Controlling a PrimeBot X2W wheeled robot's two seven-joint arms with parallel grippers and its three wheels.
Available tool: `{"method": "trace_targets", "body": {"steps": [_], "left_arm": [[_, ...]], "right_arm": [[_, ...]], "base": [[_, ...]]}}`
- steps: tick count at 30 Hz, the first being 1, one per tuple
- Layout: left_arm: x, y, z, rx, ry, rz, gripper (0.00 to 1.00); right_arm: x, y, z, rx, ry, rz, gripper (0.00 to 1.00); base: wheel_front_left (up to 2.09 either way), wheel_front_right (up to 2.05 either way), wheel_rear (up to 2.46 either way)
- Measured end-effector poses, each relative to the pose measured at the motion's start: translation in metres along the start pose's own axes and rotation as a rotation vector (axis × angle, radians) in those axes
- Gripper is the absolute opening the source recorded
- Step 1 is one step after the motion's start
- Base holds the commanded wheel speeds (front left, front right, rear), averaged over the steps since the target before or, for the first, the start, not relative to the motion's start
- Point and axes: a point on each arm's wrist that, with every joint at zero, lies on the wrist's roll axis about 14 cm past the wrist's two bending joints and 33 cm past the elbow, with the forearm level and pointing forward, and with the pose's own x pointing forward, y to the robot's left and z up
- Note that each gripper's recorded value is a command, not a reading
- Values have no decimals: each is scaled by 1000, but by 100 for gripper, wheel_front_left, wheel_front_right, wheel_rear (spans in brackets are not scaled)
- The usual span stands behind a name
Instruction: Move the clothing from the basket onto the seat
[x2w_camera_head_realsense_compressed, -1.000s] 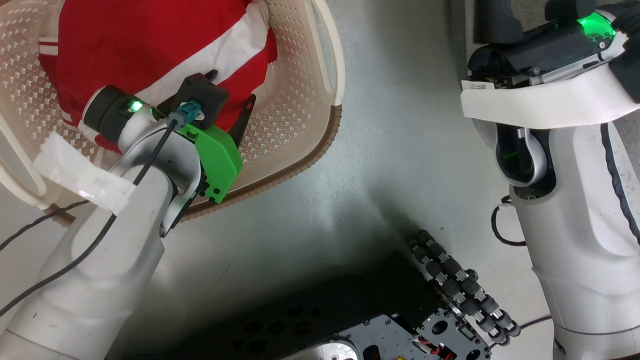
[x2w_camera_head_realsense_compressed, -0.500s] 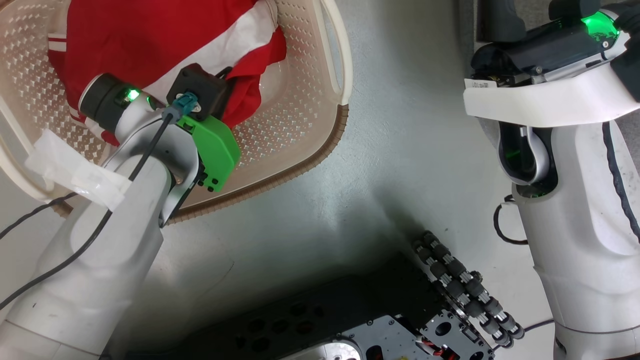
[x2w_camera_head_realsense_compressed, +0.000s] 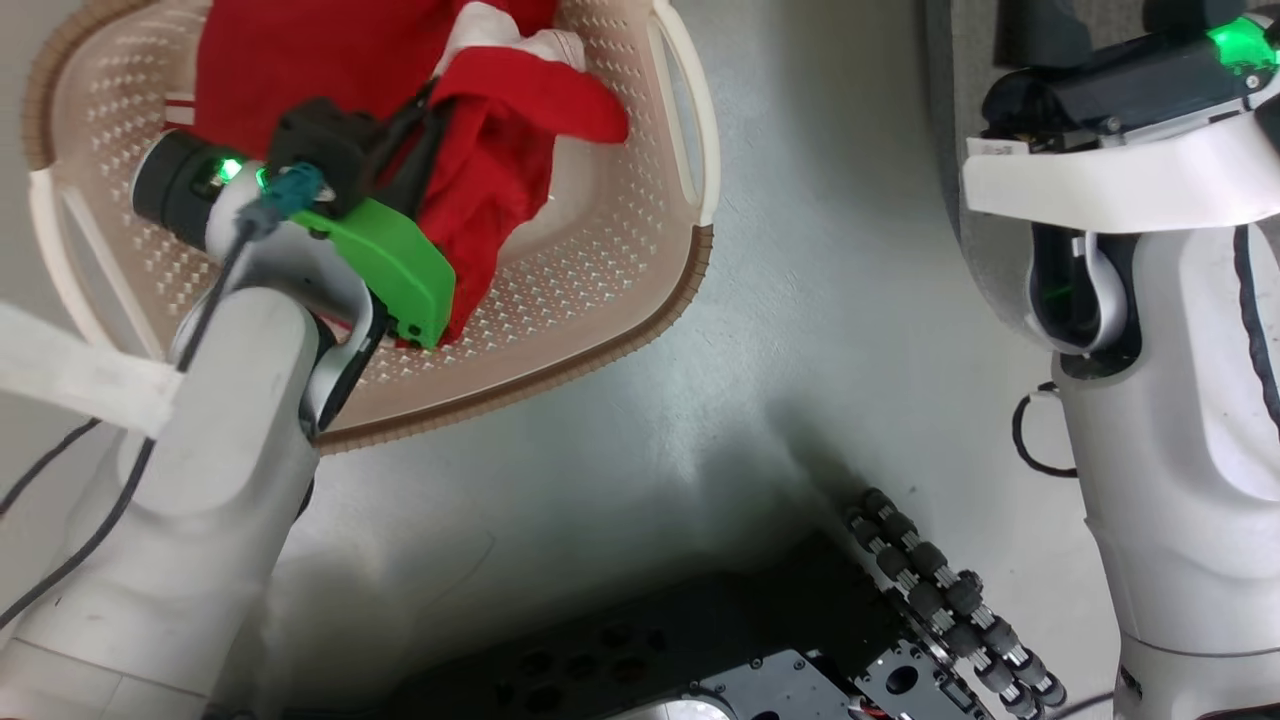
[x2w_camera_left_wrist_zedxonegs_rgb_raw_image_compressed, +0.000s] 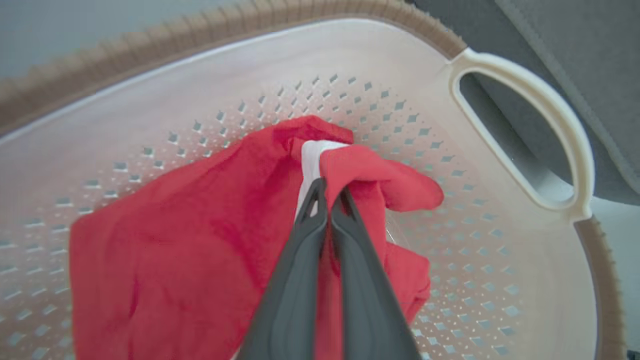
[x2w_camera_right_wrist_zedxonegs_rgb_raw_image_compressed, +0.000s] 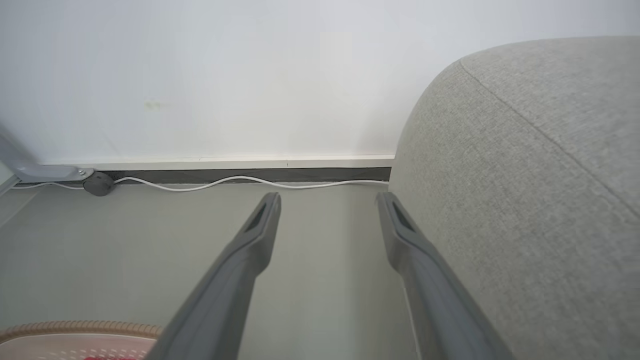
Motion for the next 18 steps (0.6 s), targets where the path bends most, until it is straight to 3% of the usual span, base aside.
{"method": "trace_targets", "body": {"steps": [11,18], "left_arm": [[-54,37,76,-155,-348,218,0],[-100,48,107,-203,-444,324,0]], "right_arm": [[7,-11,52,-38,-120,-24,100],[6,-7,75,-61,-169,10,100]], "base": [[0,0,0],[0,0,0]]}}
